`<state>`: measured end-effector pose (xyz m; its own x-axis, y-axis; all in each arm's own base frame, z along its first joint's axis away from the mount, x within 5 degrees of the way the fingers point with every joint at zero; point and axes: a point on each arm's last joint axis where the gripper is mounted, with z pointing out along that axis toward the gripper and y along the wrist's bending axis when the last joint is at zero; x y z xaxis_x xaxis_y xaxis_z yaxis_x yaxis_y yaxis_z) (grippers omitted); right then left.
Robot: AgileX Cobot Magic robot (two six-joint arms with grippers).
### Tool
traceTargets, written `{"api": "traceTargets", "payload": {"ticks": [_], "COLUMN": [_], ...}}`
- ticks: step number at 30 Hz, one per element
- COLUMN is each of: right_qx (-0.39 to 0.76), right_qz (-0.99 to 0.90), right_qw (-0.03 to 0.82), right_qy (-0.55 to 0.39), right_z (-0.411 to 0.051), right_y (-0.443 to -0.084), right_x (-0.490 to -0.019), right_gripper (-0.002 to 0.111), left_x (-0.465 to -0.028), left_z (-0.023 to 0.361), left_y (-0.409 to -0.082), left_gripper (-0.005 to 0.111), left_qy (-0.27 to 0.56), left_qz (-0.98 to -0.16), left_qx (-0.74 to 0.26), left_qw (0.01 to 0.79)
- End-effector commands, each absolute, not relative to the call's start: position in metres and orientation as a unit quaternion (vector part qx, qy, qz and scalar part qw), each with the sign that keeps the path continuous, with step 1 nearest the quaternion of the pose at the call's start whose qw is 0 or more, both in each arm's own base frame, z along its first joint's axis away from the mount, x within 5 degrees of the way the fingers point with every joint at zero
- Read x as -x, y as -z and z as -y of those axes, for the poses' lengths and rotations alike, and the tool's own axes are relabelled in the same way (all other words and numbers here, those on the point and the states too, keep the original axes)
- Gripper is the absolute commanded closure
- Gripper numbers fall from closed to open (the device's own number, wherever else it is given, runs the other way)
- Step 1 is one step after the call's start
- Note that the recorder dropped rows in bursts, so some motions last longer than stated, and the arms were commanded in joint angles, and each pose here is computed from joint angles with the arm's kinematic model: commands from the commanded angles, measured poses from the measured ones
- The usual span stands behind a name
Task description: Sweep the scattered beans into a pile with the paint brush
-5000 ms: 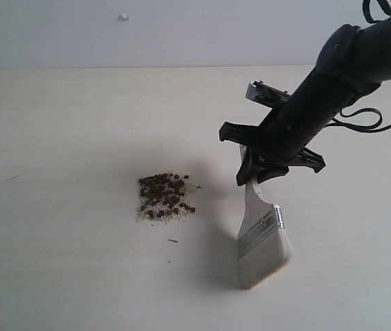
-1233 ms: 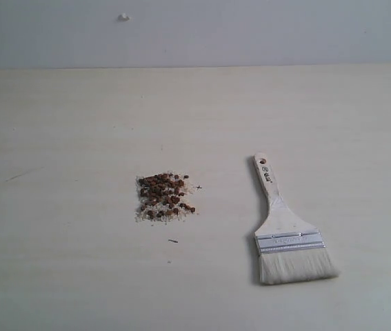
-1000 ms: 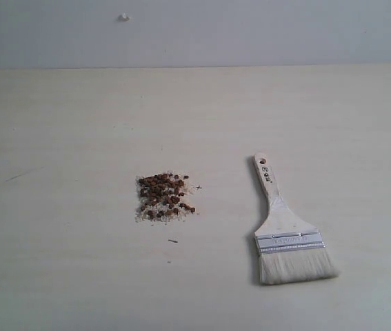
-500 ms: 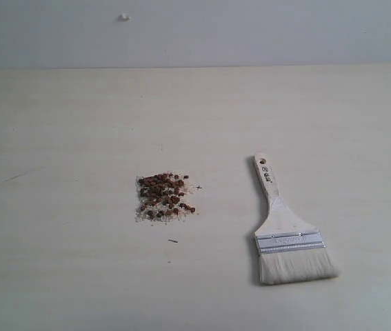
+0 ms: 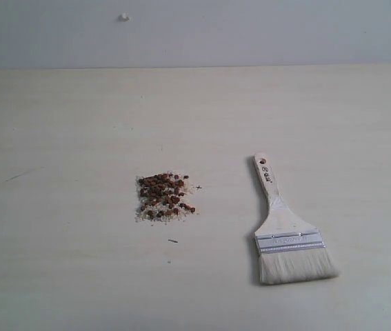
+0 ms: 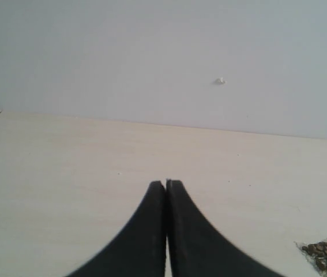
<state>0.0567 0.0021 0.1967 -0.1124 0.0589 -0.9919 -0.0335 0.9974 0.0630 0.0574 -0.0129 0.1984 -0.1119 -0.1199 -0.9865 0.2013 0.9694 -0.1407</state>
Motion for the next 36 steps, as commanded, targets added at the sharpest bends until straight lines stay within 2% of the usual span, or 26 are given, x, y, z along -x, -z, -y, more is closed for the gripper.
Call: {"api": "traceTargets", "payload": {"ticks": [1,36], "right_qx": [-0.011,-0.012], "right_qz": [-0.748,-0.740], "right_qw": [0.663,0.671], "right_qy": [-0.033,-0.035], "right_z": [-0.0017,-0.0019], "right_y": [-0.1950,-0.1970], "right_x": [-0.0570,-0.0573], "right_gripper": [0.108,0.108], "left_x": [-0.0569,-0.0569], "left_z": [0.0129,0.0129], "left_y": [-0.1991,-0.1989], "left_gripper": [0.107,0.107], "left_qy": [0.123,0.123], "left_qz": [-0.733,-0.734], "left_qx": [-0.027,-0.027], "left_qw": [0.668,0.667]}}
